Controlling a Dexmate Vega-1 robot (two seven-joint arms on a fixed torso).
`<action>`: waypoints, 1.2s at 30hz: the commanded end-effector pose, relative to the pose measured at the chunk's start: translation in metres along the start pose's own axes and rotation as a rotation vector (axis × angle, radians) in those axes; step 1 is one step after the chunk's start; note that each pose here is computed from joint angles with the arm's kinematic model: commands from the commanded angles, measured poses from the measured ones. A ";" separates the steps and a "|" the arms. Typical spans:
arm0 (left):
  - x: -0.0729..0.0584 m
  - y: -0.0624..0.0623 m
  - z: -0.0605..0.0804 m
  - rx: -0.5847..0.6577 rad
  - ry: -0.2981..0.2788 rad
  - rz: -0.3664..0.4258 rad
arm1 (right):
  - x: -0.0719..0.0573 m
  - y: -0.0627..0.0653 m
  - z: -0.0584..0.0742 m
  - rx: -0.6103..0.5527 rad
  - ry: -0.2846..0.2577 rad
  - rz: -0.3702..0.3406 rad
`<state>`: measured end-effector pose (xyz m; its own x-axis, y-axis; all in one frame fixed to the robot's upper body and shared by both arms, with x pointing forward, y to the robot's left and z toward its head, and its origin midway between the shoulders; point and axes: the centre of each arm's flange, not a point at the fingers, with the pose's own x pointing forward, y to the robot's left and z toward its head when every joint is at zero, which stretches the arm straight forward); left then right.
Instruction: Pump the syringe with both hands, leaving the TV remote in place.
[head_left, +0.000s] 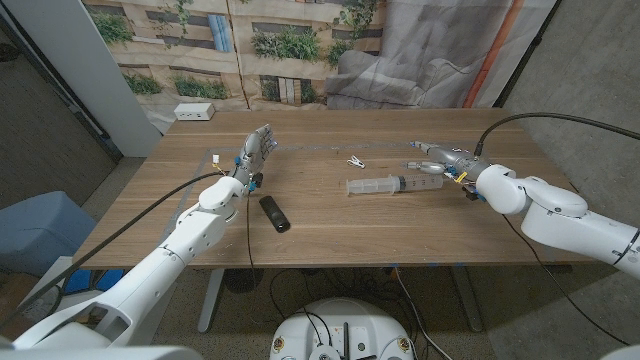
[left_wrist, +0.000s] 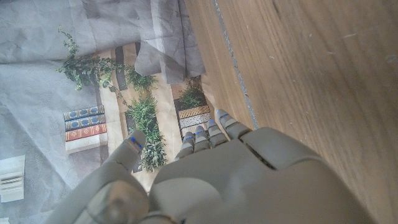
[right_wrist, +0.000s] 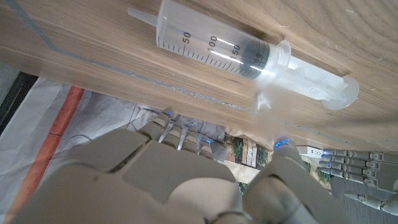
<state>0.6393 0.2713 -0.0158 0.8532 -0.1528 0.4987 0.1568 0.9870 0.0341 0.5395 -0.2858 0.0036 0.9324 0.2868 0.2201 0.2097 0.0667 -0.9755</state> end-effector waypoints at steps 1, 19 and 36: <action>-0.004 -0.002 -0.001 0.005 0.012 0.012 | 0.001 -0.004 0.001 -0.113 0.026 0.144; -0.009 -0.003 -0.006 0.008 0.033 0.027 | 0.024 -0.008 0.010 -0.223 0.063 0.331; -0.010 -0.006 -0.011 0.023 0.063 0.015 | 0.041 -0.002 0.013 -0.272 0.113 0.420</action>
<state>0.6352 0.2679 -0.0271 0.8767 -0.1320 0.4625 0.1342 0.9906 0.0283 0.5631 -0.2672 0.0165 0.9763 0.1783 -0.1227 -0.0782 -0.2381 -0.9681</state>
